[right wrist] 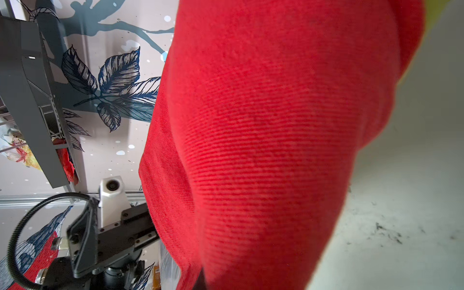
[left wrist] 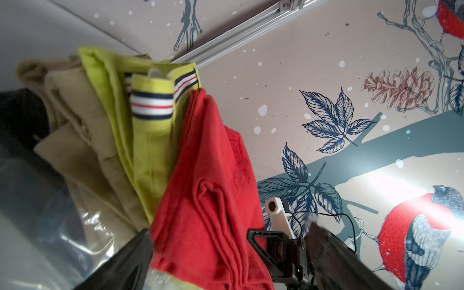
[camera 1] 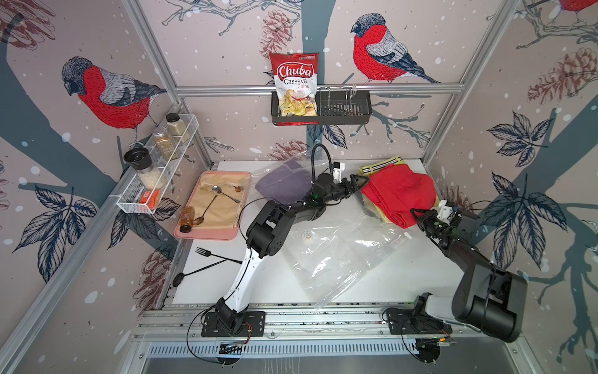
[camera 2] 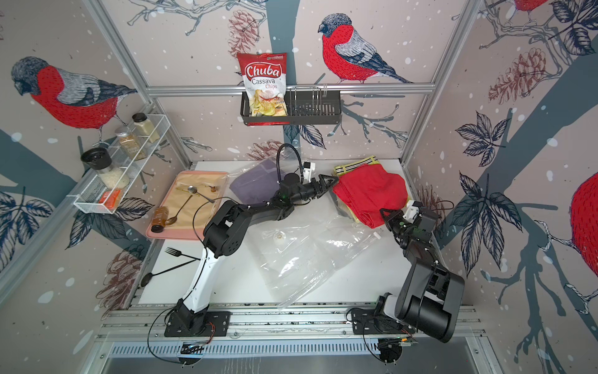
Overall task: Take the trousers out of the vacuum bag
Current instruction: Place the trousers at the corner of the board.
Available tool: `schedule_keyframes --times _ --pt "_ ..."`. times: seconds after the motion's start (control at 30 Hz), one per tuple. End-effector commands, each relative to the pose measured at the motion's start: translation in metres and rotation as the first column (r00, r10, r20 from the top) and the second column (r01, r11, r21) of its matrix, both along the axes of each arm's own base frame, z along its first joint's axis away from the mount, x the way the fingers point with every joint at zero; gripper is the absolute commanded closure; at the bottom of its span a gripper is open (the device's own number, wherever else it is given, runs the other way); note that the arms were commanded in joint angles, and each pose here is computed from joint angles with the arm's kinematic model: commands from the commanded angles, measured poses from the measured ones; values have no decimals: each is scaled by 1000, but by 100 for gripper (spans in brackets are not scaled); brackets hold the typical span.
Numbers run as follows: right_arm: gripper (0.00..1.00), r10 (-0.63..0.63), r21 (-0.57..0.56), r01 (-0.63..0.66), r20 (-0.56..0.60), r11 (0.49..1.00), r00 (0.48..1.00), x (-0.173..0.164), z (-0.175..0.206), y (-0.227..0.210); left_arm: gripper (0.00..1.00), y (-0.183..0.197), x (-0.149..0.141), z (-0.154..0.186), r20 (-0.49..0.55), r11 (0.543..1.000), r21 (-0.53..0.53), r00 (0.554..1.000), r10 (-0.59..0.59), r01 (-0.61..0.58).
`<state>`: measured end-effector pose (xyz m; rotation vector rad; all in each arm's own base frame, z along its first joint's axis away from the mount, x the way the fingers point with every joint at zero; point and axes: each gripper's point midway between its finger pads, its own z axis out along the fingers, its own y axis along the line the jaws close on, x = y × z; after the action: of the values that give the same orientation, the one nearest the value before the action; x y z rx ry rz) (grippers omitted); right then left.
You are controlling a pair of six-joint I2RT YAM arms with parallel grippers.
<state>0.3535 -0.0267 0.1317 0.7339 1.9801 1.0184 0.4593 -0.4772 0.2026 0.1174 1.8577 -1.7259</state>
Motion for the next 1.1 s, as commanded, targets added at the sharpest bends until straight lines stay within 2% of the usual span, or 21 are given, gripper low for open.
schedule_keyframes --times 0.0,0.1,0.2,0.37,0.43,0.57,0.83,1.0,1.07 --pt "100 2 -21 -2 21 1000 1000 1 2 -1 4 -5 15 -5 103 991 129 995 6 -19" --pt "100 7 -23 -7 25 1000 1000 1 3 1 11 -12 25 -16 119 981 195 993 -4 -20" --pt "100 8 -24 -8 25 1000 1000 1 4 1 25 -19 29 -27 110 977 214 994 -19 -5" --pt "100 11 -25 -11 24 1000 1000 1 3 1 27 -29 32 -32 127 965 263 991 -29 -6" --pt "100 11 -23 -11 21 1000 1000 1 2 1 34 -32 32 -31 131 963 268 991 -36 0" --pt "100 12 -22 -11 18 1000 1000 1 0 2 50 -34 30 -28 131 966 257 990 -45 10" --pt "100 14 -17 -14 10 1000 1000 0 -4 2 77 -36 25 -24 110 971 237 992 -61 33" --pt "100 3 -28 -3 1 1000 1000 0 -8 1 95 -35 20 1 120 980 191 990 -71 47" --pt "100 -6 -34 6 -5 999 1000 0 -10 -1 99 -34 18 13 125 982 182 990 -71 48"
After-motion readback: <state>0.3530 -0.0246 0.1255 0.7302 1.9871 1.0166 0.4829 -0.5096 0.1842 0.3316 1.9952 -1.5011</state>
